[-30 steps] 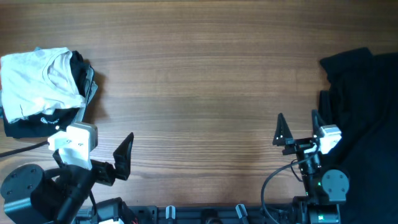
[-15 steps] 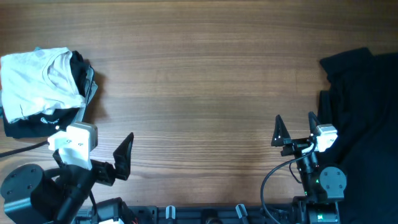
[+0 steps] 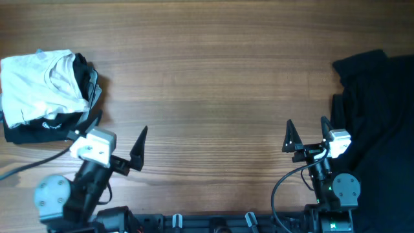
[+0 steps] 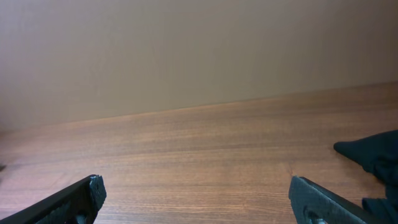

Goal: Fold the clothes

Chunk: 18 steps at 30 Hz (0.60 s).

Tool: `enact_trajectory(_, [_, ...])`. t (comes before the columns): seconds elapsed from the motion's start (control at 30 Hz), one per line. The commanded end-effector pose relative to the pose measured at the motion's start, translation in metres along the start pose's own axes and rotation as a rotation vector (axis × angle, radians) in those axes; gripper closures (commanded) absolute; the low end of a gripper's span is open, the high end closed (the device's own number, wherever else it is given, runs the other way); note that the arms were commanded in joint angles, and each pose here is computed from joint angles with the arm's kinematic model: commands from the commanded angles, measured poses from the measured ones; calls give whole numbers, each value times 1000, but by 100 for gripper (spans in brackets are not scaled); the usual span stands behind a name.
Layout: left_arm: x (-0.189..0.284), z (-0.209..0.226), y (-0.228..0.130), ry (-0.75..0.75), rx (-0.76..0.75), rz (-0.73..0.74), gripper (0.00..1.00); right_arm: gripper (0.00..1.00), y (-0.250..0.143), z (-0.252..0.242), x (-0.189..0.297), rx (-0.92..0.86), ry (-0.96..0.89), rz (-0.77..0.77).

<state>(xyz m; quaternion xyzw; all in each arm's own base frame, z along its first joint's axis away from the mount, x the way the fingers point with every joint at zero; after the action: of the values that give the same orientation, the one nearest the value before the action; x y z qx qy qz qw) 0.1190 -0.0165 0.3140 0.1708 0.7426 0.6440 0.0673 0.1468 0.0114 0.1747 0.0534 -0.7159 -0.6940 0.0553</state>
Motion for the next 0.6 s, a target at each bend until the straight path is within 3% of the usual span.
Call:
enact_trajectory(0.0, [-7, 6, -34, -24, 25, -98, 0, 0, 0, -1, 0, 10, -10, -3])
enact_trajectory(0.17, [-19, 21, -79, -9, 23, -269, 0, 0, 0, -1, 0, 10, -10, -3])
enact_trajectory(0.3, [-29, 33, -101, 52, 24, -300, 0, 0, 0, -1, 0, 11, -10, -3])
enact_trajectory(0.57, [-37, 42, -137, 110, 121, -105, 0, 0, 0, -1, 0, 10, -10, -3])
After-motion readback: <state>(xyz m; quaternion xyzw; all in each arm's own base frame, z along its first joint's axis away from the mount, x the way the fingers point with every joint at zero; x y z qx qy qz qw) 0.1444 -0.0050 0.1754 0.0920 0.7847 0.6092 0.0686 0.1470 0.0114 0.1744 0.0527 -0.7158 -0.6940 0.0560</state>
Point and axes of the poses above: each gripper's point midway between its finger pads, its own x axis back along the fingers, its own z axis along the line the jaws close on, y = z × x, the point moved 10 cm from there along x, back along the fingers, and after that the axes turned 13 degrees about x, right-handed, at the moved point
